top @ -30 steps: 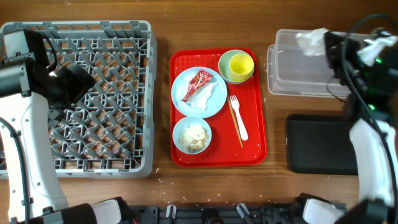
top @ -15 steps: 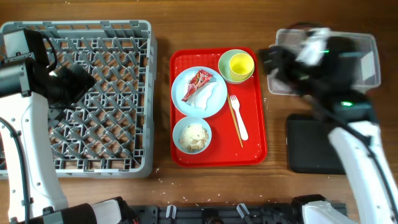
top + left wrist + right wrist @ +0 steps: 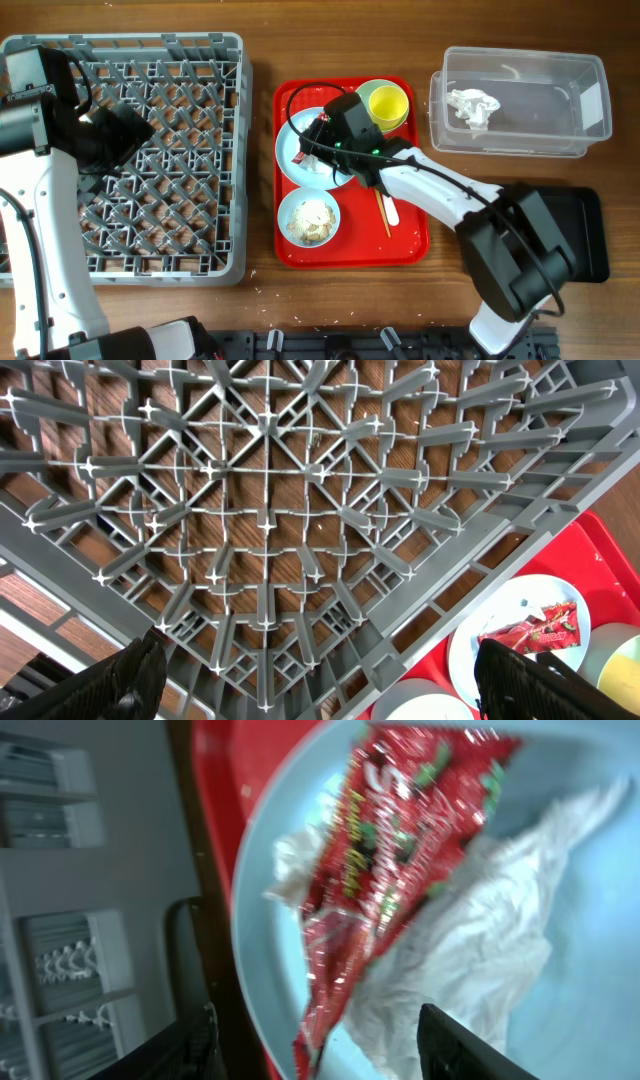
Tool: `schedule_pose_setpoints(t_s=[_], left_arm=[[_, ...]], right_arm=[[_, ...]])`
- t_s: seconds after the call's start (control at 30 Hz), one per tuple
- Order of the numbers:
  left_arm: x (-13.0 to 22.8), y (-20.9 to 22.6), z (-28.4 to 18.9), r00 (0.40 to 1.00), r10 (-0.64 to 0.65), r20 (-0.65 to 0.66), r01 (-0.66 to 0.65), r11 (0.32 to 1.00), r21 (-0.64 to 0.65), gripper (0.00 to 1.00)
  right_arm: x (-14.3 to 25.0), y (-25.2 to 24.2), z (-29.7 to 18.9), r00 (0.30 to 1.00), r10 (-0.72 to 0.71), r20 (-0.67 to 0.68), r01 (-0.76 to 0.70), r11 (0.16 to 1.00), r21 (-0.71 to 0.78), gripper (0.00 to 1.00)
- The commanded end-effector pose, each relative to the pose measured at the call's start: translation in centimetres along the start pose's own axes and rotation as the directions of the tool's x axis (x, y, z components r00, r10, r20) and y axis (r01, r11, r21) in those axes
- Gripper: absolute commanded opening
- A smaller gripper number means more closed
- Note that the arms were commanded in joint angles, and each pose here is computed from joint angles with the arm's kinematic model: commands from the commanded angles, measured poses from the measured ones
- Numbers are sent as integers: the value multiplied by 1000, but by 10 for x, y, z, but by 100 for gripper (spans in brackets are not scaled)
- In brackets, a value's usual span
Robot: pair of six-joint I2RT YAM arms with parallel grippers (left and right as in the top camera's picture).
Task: Sort waste into correct bins and load items into the dishwasher rack
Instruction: 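Reach the right gripper to the red wrapper on the blue plate and grasp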
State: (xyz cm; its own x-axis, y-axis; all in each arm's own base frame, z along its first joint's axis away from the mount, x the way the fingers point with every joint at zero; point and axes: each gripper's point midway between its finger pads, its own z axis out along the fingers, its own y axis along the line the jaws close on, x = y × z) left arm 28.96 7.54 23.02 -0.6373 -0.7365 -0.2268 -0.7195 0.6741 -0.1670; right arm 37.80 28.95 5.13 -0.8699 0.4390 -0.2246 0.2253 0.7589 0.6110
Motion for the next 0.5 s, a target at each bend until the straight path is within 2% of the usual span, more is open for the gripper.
schedule_pose_setpoints(t_s=[0.0, 0.2, 0.37, 0.47], left_arm=[[-2, 0, -4, 1000, -10, 11, 10, 1000, 7, 100], [-2, 0, -4, 1000, -10, 11, 9, 1000, 7, 100], [-2, 0, -4, 1000, -10, 11, 10, 1000, 7, 100], [-2, 0, -4, 1000, -10, 11, 9, 1000, 7, 100]], right_arm=[[19, -13, 21, 980, 184, -74, -182, 983, 31, 61], [23, -8, 23, 977, 196, -84, -195, 981, 18, 61], [31, 5, 24, 964, 239, -119, -243, 970, -21, 43], [26, 3, 25, 961, 260, -92, -262, 965, -13, 42]])
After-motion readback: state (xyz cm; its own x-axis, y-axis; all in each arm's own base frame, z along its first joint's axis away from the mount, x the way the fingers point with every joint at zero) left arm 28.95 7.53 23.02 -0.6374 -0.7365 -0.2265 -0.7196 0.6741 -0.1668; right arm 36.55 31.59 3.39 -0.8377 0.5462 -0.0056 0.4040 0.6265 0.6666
